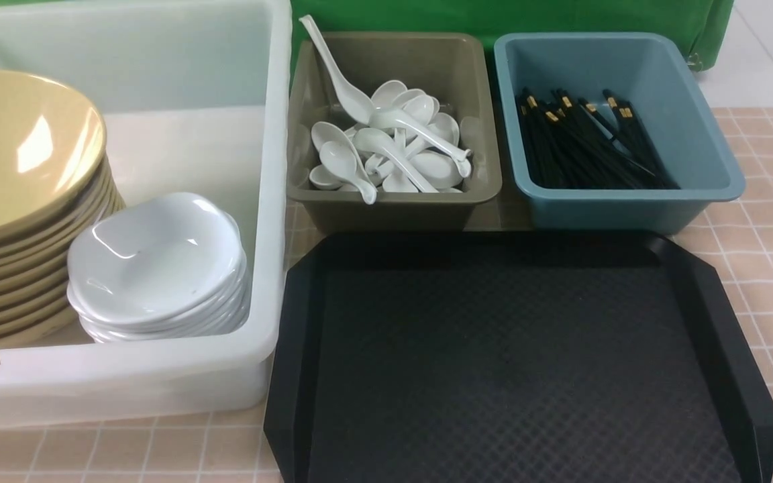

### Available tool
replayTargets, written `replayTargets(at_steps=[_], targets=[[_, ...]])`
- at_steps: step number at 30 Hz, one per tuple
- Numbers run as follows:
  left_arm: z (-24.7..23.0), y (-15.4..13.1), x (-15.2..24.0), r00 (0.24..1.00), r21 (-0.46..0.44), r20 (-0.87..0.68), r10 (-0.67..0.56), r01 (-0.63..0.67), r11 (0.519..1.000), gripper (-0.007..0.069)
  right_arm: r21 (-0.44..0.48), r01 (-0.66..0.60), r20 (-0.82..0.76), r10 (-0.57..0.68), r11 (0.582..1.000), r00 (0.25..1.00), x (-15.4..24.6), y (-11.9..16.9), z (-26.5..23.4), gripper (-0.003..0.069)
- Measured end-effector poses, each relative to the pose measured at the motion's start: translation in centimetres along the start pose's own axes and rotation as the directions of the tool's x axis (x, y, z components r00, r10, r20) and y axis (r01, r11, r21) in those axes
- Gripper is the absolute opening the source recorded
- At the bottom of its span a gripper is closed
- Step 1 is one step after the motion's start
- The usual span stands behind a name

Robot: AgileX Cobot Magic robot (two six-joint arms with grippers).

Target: On brown table put chopsticks spoon bowls plates into blue grey white boxes.

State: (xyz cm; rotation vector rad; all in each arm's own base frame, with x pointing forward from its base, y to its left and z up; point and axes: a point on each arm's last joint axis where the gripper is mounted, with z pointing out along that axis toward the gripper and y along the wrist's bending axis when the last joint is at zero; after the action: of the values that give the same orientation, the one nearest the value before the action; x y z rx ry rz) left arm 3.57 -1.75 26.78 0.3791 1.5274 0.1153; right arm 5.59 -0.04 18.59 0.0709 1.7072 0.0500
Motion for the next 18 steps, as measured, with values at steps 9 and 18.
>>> replayTargets(at_steps=[9,18], targets=[[-0.02,-0.04,0.02,1.0,0.003,-0.002,0.0,0.0,1.0,0.0007,0.025,0.124,-0.113,-0.12,0.992,0.986,0.99,-0.25,-0.07,0.0052],[-0.02,-0.04,0.02,1.0,0.003,-0.002,0.0,0.0,1.0,0.0007,0.024,0.129,-0.115,-0.125,0.991,0.985,1.0,-0.25,-0.07,0.0055]])
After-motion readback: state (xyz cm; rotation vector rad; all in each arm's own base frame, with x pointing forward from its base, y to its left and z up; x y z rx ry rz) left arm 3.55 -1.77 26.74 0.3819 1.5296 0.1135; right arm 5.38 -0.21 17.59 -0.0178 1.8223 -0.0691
